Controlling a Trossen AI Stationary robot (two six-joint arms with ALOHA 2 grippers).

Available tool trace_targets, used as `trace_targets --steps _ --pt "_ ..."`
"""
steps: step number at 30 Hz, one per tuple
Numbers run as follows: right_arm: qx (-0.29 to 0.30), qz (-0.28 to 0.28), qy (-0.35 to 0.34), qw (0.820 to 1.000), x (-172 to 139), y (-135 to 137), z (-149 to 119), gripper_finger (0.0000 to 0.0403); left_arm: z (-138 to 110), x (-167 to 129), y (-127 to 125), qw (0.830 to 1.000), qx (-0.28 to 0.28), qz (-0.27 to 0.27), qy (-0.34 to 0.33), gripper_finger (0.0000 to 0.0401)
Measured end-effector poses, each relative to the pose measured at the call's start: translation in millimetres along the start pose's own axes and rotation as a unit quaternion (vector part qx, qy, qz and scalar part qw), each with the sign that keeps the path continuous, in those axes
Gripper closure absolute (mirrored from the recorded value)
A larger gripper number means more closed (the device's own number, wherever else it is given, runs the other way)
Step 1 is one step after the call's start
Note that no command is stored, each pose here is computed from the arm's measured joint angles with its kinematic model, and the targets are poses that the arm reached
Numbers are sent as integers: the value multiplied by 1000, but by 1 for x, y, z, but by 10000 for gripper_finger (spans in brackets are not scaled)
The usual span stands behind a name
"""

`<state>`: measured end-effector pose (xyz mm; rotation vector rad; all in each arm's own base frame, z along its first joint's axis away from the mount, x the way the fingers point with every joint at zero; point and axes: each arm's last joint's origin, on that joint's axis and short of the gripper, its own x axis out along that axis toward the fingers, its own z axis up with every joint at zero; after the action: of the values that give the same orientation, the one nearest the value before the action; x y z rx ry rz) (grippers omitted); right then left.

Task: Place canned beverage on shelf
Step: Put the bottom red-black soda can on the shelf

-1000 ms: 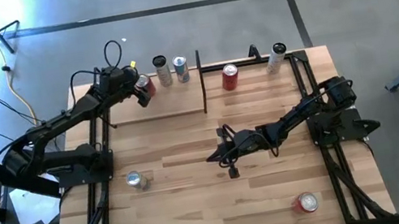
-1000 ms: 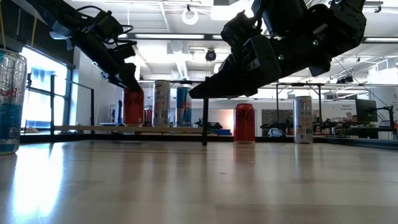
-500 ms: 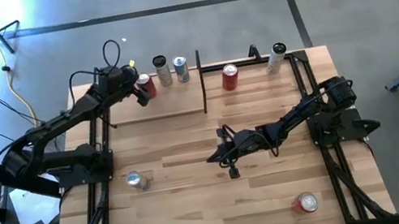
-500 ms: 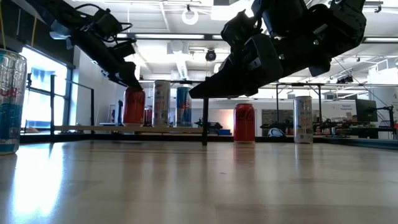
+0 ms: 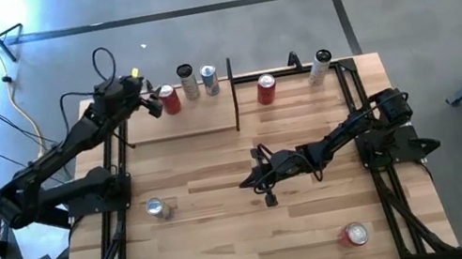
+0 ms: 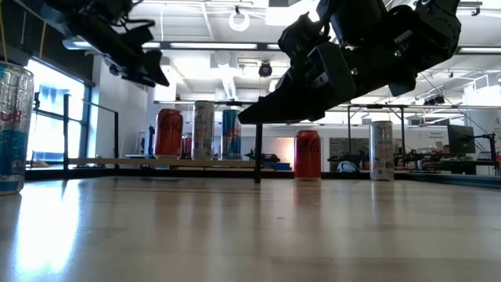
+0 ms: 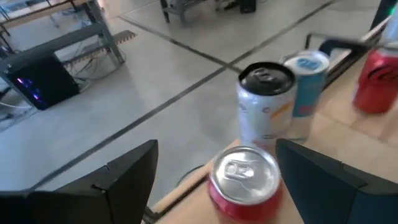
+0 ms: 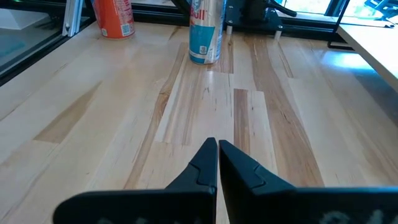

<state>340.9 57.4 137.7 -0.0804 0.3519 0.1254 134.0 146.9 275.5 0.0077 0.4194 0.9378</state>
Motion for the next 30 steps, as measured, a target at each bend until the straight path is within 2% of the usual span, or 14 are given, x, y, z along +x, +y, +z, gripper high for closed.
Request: trace_targets --steps 5,10,14,18,25,30 --pt "0 0 0 1000 0 0 0 403 -7 -21 -13 1000 2 -20 -13 108" --pt "0 0 0 1000 0 0 0 403 -30 -29 -27 999 -21 10 -37 162" --pt "0 0 0 1000 0 0 0 403 -50 -30 -36 996 -64 9 -61 212" --pt "0 0 0 1000 0 0 0 403 -66 -27 -45 995 -79 -11 -61 265" --pt "0 0 0 1000 0 0 0 403 -85 -22 -51 997 -65 -21 -39 349" --pt "0 0 0 1000 0 0 0 403 -93 -17 -54 996 -68 -21 -47 391"
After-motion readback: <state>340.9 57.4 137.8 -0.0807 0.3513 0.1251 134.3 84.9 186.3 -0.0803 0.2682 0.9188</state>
